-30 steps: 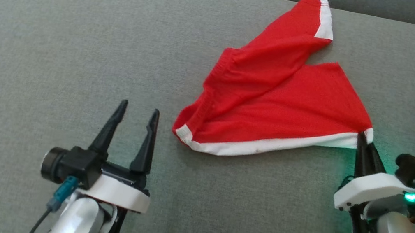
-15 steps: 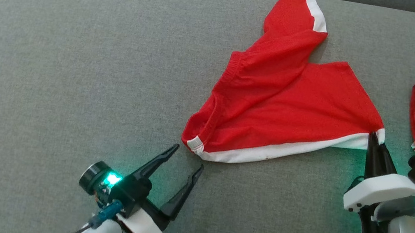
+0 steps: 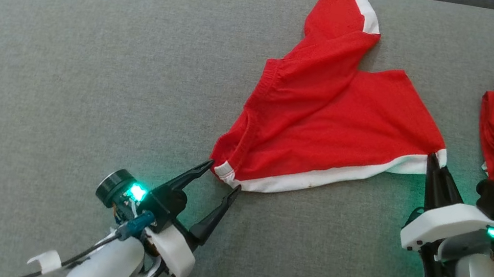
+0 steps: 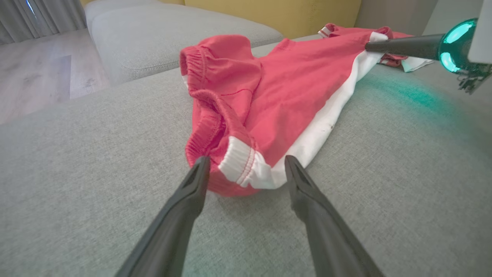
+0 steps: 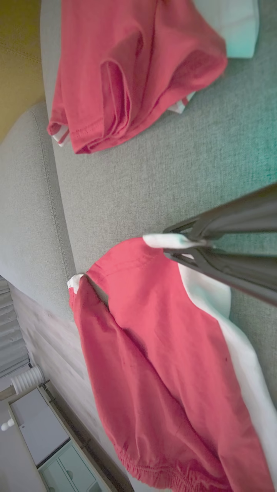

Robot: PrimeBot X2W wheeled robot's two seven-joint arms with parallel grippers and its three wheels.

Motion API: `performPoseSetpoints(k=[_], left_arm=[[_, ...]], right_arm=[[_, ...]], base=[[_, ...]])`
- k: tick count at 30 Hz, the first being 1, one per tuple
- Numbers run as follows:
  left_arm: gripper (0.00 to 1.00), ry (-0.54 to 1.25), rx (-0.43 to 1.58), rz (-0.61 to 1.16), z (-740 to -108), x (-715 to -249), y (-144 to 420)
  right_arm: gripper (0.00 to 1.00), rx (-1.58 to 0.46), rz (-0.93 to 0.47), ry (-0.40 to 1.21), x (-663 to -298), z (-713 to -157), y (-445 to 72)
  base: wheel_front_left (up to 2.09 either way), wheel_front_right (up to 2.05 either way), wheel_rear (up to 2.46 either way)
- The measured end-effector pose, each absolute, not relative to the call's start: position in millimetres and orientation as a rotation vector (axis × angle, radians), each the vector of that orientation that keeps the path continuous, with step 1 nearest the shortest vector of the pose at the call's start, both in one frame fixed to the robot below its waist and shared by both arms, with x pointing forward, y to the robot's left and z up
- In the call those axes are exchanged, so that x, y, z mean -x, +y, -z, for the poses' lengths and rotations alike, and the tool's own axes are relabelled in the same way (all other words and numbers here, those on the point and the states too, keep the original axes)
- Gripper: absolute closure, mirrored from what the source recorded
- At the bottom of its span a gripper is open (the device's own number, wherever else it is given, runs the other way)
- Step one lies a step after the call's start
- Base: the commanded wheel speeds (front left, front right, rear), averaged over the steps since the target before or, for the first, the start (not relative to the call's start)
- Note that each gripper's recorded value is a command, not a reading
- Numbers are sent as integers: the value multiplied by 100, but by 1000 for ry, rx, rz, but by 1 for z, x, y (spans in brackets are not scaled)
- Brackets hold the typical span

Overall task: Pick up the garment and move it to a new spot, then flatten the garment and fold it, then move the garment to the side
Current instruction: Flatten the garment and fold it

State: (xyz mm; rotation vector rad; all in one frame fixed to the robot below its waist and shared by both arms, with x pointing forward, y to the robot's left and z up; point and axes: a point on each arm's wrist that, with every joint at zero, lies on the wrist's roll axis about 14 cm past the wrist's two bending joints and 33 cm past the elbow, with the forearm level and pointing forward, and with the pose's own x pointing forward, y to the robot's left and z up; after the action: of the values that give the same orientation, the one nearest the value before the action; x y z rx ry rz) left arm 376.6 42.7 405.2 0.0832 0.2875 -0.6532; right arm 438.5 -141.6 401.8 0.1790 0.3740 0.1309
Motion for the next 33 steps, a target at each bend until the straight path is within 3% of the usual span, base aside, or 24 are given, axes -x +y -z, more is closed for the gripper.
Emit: performPoseSetpoints(k=[10, 11, 13, 33], left_arm=[[1, 325, -83, 665, -397, -378, 42], [25, 326, -83, 667, -397, -378, 41], [100, 326, -78, 675, -397, -379, 39], [100, 189, 19, 504, -438, -411, 70]], right_arm=[[100, -175, -133, 373, -437, -404, -142], [100, -174, -134, 375, -437, -403, -142], [100, -174, -135, 375, -437, -403, -142], [100, -177, -179, 315, -449, -425, -127]], base=[[0, 0, 0], [0, 0, 0], [0, 0, 0], [0, 0, 0]])
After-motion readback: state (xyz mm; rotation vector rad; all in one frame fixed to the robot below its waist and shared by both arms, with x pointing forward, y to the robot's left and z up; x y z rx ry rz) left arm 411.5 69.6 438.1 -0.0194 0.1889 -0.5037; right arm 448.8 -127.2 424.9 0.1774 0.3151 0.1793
